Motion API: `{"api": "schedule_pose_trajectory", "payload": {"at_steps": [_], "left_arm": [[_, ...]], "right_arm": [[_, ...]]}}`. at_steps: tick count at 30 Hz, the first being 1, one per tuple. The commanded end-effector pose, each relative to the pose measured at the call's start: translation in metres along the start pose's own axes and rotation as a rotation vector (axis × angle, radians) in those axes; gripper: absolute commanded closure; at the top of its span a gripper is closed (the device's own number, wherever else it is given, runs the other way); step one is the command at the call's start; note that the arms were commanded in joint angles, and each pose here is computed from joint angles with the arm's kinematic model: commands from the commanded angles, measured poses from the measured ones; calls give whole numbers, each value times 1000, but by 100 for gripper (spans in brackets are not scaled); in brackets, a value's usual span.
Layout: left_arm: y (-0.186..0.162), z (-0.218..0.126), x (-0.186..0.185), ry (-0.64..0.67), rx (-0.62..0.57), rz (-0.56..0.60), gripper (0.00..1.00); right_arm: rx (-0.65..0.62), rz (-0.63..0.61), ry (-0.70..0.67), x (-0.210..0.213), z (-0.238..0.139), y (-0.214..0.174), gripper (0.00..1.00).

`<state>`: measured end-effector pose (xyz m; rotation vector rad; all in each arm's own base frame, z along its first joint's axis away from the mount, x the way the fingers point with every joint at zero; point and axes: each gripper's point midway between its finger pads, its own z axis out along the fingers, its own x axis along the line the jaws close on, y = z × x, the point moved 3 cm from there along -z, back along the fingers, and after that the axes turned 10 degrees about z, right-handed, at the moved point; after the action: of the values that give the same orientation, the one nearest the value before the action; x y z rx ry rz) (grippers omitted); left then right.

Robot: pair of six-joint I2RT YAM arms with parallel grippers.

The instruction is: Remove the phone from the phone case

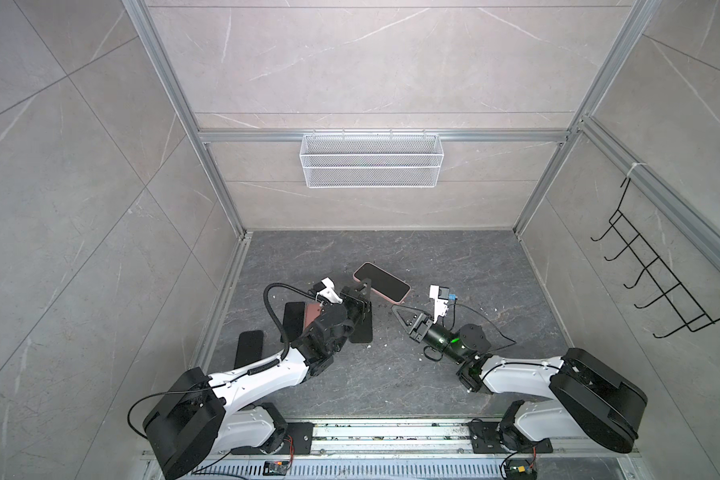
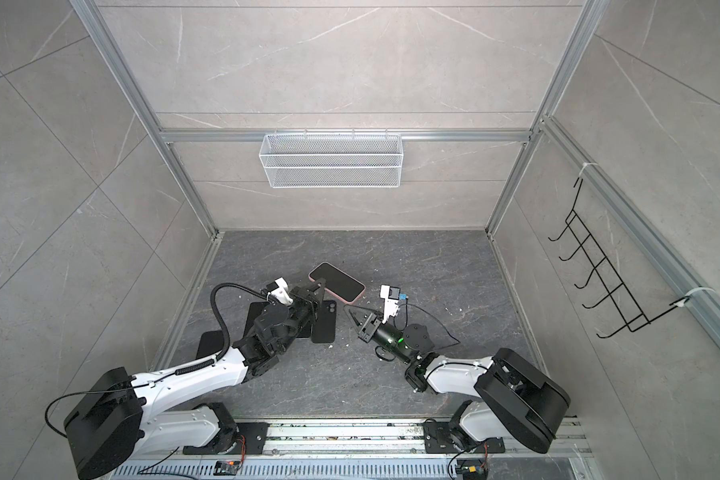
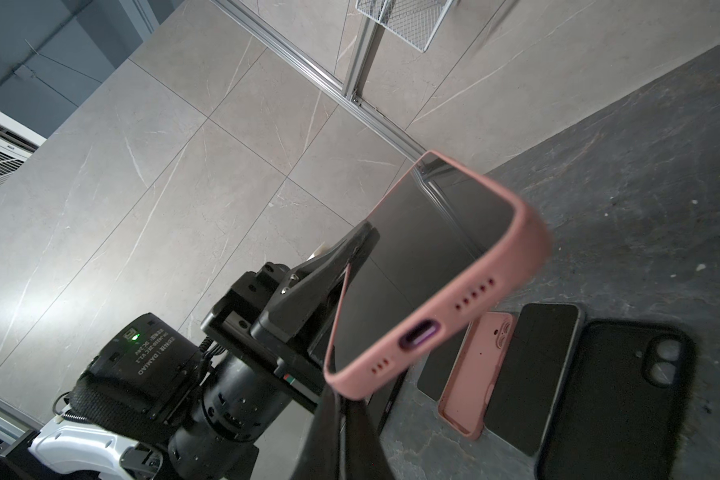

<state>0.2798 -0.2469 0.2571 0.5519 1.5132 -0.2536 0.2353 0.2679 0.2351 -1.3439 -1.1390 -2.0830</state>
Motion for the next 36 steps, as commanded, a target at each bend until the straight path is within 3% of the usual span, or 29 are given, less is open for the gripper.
{"api": "schedule_pose_trajectory", "payload": {"at_steps": [1,3,6,10,20,26,28,36], "left_arm": [[7,-4,-31,-129,-30,-53,100],[7,-4,-31,-130,-34,-54,100],[6,-3,-30,-132,-32,-54,100],[5,-2,-31,-136,-30,-54,100],[3,-5,-33,-151,-33,-44,100],[1,-4,-35,-155,-27,-41,100],[1,-3,-35,-148,-24,-41,100],[-3,-2,-46,-110,20,-30,100]], "right_arm": [[-38,1,30,4,-4,8,84],[-40,3,44,7,-5,9,72],[-49,10,45,9,-5,11,67],[-46,18,34,5,-3,11,77],[-68,72,47,-1,-4,16,81],[-67,70,27,-6,-5,16,95],[-62,57,5,-11,-6,15,100],[-39,-92,-155,-35,-14,10,100]]}}
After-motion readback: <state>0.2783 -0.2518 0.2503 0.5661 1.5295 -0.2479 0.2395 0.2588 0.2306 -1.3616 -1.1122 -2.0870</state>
